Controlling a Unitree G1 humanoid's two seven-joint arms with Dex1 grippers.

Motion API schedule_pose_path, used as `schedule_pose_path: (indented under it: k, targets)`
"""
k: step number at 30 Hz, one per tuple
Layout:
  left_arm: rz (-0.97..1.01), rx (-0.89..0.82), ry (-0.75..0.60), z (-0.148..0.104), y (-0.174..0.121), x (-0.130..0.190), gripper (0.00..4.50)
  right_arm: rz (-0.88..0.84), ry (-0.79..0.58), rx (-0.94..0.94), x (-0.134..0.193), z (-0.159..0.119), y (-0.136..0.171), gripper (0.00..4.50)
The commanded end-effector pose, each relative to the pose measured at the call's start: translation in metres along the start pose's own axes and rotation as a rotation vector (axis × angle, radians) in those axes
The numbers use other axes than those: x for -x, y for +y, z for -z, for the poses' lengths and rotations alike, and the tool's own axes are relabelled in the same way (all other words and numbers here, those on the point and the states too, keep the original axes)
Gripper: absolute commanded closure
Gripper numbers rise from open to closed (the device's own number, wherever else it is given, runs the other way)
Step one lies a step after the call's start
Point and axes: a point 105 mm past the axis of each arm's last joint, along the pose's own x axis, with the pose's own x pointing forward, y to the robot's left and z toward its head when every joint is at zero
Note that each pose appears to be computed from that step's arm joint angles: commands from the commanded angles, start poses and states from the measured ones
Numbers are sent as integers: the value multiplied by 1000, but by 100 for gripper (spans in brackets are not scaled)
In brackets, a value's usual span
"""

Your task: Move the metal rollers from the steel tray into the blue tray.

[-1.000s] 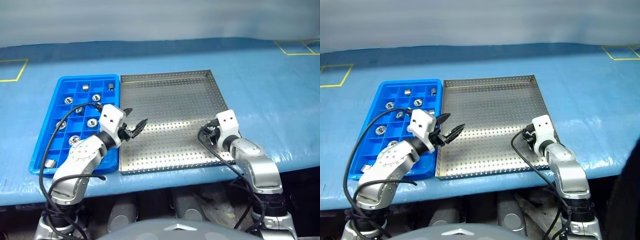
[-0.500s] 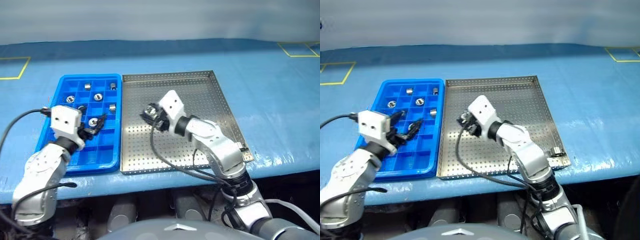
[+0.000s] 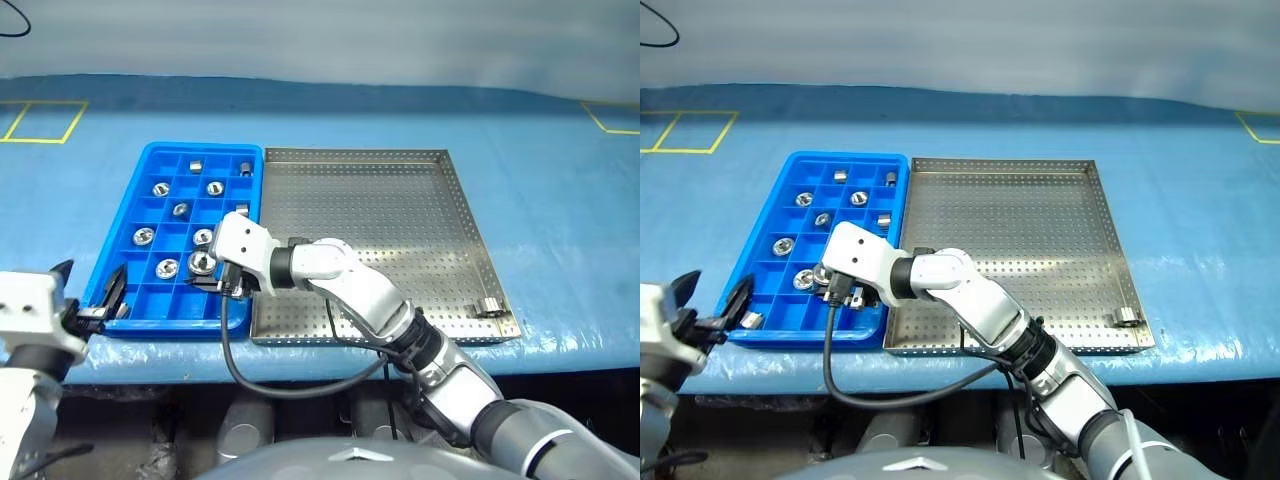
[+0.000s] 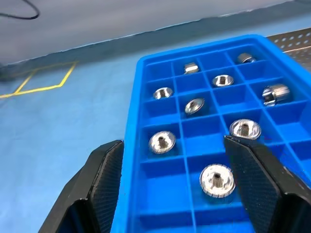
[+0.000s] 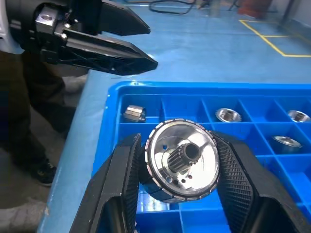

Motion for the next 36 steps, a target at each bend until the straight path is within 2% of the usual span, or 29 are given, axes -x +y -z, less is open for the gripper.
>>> schedule_pose_path:
  k: [1,8,13,24,36]
  targets:
    - [-63,-34,-57,-14,2,23,91,-70,-56,46,-8,-15,9,265]
    - [-141,-10,-17,0,5,55,91,-152,-56,64,-22,-12,18,265]
    - [-155,-2,-6,4,1,64,91,-162,-40,64,-26,-7,15,265]
    - [9,38,-39,2,-34,33,91,-17,30,59,-20,12,-25,265]
    - [42,19,-40,-3,-35,23,91,-51,111,40,-9,36,-17,265]
